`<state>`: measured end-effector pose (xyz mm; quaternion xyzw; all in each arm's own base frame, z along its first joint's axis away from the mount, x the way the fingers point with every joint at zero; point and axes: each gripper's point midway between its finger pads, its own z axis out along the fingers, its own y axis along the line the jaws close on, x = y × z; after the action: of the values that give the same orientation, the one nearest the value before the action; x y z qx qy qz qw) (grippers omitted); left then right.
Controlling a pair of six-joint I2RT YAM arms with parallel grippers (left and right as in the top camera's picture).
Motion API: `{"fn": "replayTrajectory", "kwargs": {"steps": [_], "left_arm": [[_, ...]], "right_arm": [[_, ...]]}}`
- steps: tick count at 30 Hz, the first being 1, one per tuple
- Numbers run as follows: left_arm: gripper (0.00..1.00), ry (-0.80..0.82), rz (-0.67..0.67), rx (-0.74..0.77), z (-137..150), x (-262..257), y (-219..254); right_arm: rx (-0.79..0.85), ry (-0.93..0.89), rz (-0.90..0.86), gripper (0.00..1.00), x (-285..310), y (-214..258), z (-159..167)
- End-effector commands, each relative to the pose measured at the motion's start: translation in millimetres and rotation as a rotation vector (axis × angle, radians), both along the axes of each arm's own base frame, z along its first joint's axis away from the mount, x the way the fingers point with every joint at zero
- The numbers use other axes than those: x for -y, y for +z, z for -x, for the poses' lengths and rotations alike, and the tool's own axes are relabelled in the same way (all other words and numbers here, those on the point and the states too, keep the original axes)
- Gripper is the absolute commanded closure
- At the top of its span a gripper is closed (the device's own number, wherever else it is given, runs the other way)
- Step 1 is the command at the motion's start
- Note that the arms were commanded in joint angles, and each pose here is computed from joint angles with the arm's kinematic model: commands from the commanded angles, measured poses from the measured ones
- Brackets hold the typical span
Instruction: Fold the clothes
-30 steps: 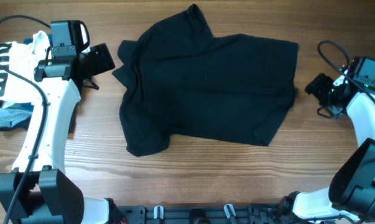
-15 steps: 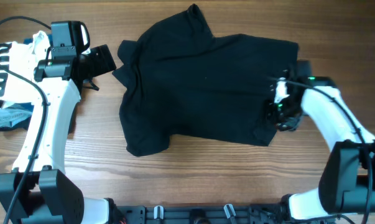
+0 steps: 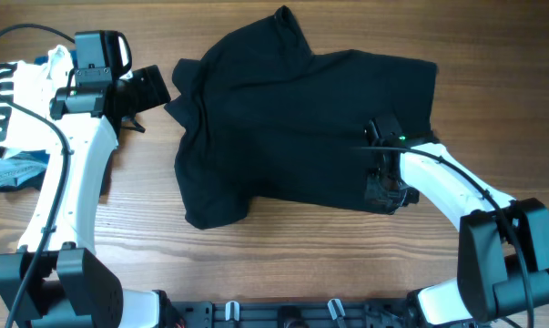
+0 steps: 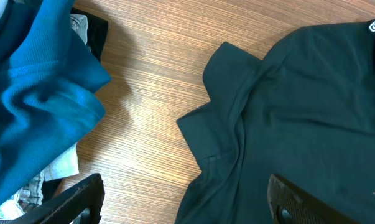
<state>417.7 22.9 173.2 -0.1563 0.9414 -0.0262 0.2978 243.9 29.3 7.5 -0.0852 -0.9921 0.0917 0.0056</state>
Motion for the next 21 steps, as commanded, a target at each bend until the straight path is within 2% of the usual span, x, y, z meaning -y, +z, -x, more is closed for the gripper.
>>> {"fn": "replayTrajectory", "kwargs": {"steps": [1,8,12,14,21], "left_arm": [[0.16,-0.002,0.007,0.021,1,1,7],[0.16,-0.002,0.007,0.016,2,1,7],[0.16,-0.002,0.008,0.002,5,1,5],[0.16,-0.002,0.009,-0.006,6,1,4],[0.15,-0.002,0.009,-0.017,8,1,2]], "right_arm": [[0.046,-0.093,0.075,0.96,20,6,-6],[0.092,-0.283,0.033,0.96,51,24,-9],[0.122,-0.491,-0.091,0.96,81,30,-6],[0.122,-0.604,-0.139,0.96,99,29,-1],[0.139,-0.911,-0.127,0.95,174,28,36]]}}
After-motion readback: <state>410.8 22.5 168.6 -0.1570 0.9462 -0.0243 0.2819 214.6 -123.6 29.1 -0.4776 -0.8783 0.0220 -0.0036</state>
